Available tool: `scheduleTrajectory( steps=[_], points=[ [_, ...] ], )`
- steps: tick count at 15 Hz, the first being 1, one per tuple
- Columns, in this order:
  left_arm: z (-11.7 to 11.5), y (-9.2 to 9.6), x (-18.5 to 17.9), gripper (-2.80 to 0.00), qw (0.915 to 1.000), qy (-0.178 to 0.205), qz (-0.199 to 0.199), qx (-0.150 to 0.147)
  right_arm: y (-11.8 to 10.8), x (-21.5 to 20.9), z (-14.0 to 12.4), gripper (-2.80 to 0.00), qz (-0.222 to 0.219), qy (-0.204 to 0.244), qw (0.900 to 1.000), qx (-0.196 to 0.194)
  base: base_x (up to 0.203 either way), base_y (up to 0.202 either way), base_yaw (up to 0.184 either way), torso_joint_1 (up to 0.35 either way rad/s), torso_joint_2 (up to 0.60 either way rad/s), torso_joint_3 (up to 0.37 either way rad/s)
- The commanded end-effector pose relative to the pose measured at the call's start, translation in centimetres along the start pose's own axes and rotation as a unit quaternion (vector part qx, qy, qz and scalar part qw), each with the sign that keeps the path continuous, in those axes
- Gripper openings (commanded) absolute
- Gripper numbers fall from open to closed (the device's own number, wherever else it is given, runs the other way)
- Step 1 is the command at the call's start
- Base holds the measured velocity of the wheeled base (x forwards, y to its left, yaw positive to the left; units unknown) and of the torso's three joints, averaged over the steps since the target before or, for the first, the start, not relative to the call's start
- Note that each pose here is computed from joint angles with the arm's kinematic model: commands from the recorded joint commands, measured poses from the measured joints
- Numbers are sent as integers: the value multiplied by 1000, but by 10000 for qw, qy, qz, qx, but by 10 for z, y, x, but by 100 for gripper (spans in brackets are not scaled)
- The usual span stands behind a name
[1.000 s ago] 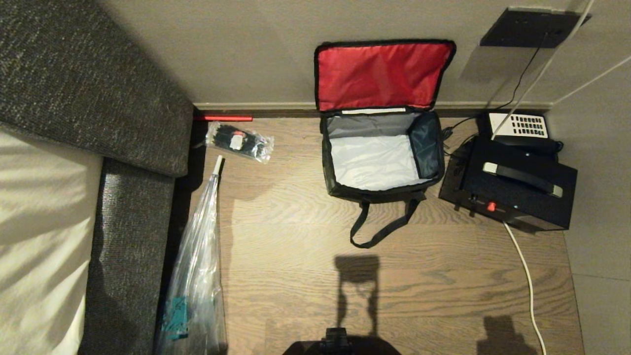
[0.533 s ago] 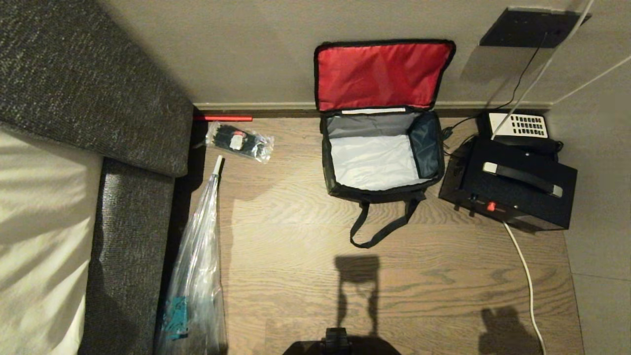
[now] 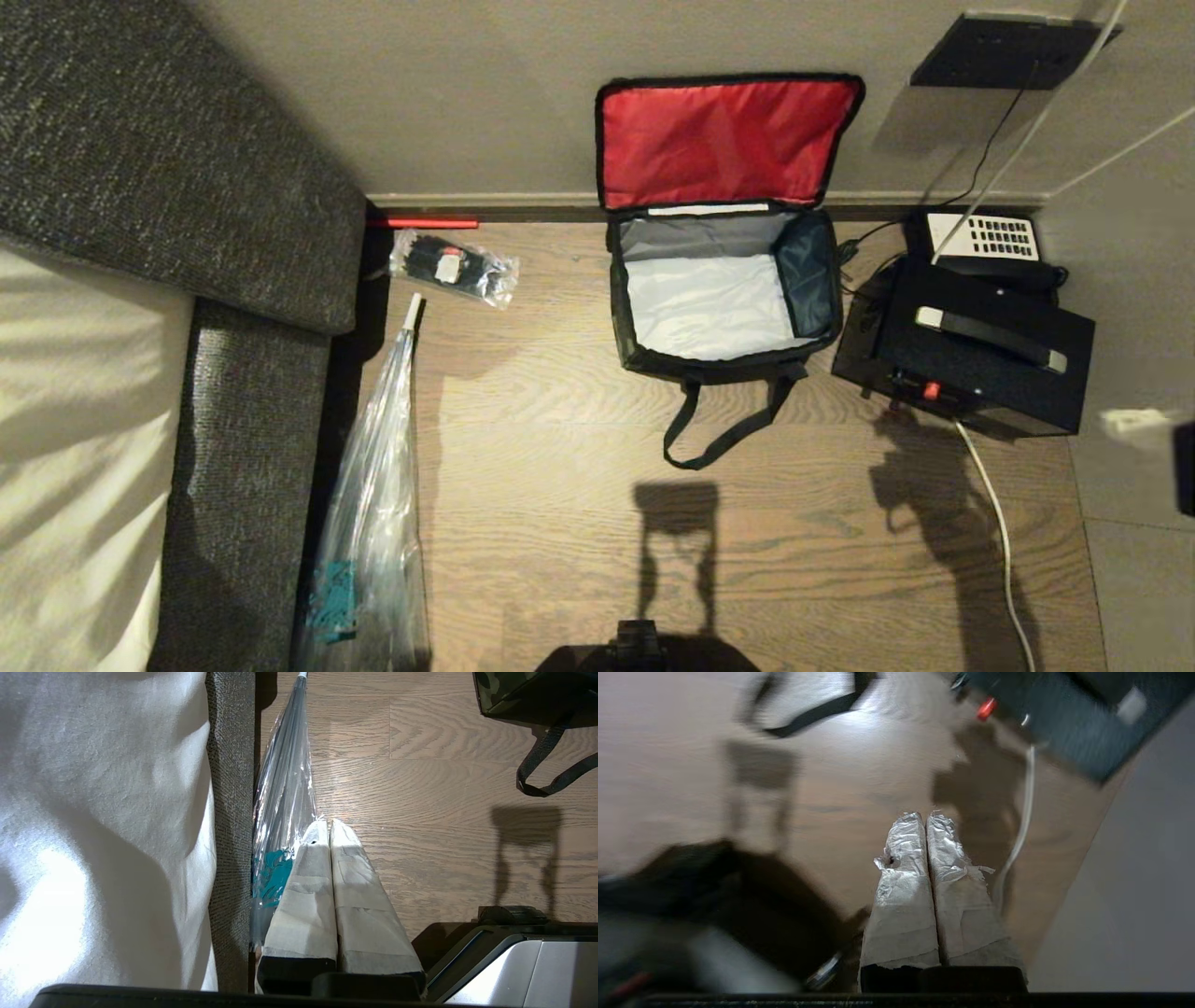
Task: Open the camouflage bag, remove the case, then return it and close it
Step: Grip the handle again
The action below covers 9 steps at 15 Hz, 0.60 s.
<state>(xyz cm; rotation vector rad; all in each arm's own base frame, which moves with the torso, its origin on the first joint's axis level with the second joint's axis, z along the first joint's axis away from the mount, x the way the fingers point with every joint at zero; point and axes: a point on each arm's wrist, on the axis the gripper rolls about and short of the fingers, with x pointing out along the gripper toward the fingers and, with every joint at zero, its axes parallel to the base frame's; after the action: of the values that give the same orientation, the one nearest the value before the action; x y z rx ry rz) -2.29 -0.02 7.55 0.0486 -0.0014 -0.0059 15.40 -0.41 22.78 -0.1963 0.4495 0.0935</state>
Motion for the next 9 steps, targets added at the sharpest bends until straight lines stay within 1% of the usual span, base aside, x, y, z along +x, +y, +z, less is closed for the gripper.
scheduleTrajectory(
  steps=[1, 3, 4, 5, 6, 7, 8, 9],
  points=[
    [0, 0, 0, -280, 10000, 14, -2, 2, -20, 123, -6, -280, -43, 560, 9977, -370, 0, 0, 0, 0, 0, 0],
    [0, 0, 0, -280, 10000, 14, -2, 2, -41, 177, -11, -280, -220, 229, 9949, -958, 0, 0, 0, 0, 0, 0],
    [0, 0, 0, -280, 10000, 14, -2, 2, -54, 200, -13, -280, -335, -29, 9898, -1383, 0, 0, 0, 0, 0, 0],
    [0, 0, 0, -280, 10000, 14, -2, 2, -72, 214, -13, -280, -482, -381, 9789, -1951, 0, 0, 0, 0, 0, 0],
    [0, 0, 0, -280, 10000, 14, -2, 2, -87, 227, -14, -280, -483, -705, 9646, -2495, 0, 0, 0, 0, 0, 0],
    [0, 0, 0, -280, 10000, 12, -1, 2, -97, 237, -13, -280, -373, -1177, 9441, -3058, 0, 0, 0, 0, 0, 0],
    [0, 0, 0, -280, 10000, 14, -2, 2, -105, 240, -11, -280, -403, -1597, 9241, -3449, 0, 0, 0, 0, 0, 0],
    [0, 0, 0, -280, 10000, 14, -2, 2, -111, 242, -9, -280, -451, -1889, 9086, -3697, 0, 0, 0, 0, 0, 0]
  ],
)
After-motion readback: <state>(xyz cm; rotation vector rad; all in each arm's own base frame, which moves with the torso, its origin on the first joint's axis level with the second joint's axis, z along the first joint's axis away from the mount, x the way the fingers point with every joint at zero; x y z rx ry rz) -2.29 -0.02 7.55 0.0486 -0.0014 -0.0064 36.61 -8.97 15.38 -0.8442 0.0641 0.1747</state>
